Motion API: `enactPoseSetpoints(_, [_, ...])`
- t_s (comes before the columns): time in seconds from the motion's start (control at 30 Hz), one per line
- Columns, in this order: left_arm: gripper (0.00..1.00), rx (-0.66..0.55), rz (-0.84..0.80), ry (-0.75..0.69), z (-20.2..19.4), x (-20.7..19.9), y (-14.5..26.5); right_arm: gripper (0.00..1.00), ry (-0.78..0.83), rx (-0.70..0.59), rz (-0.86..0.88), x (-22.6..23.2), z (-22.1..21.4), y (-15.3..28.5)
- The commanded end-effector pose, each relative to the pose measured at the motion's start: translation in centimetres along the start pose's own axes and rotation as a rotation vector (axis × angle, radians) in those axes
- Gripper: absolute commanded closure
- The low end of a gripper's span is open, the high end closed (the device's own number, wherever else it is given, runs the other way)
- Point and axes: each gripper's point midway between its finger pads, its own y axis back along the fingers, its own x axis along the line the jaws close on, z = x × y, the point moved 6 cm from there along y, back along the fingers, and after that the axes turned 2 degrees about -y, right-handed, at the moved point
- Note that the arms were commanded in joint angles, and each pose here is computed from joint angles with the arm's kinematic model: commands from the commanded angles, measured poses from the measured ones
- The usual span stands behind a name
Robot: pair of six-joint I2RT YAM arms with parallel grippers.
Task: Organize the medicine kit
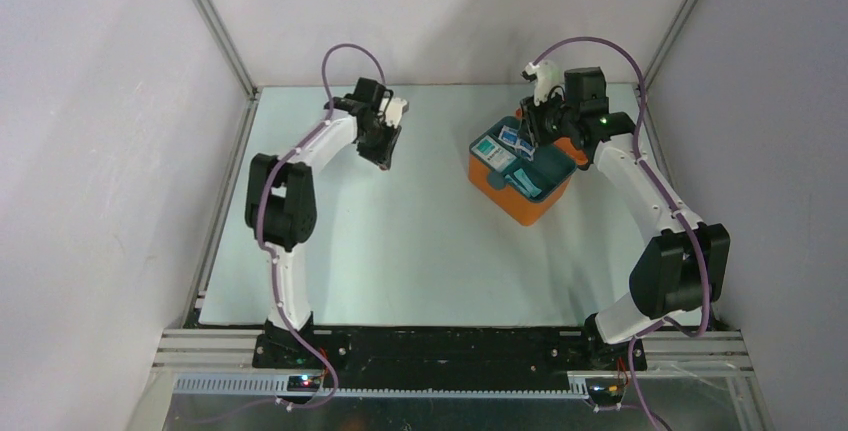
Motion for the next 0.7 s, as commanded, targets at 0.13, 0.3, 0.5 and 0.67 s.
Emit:
enactPoseSetpoints(0.13, [0.81, -0.314, -0.154, 0.01, 5.9, -3.4, 10.1, 0.67, -0.167, 0.003, -0.256, -4.5, -0.5, 3.6])
enactPoseSetpoints(0.3, [0.82, -0.421, -0.231, -0.032, 9.0, -6.5, 13.0, 0.67, -0.405, 0.087, -0.353, -6.6, -4.8, 6.7])
enactPoseSetpoints(0.5, [0.84, -0.546, -0.369, -0.112, 14.0, -12.6, 15.2, 0.68, -0.6, 0.107, -0.41, -8.8, -7.6, 9.2])
enactPoseSetpoints(0.67, [0.82, -0.593, -0.458, -0.186, 16.3, -18.7, 14.0, 0.69, -0.684, 0.119, -0.446, -10.0, -9.2, 10.7])
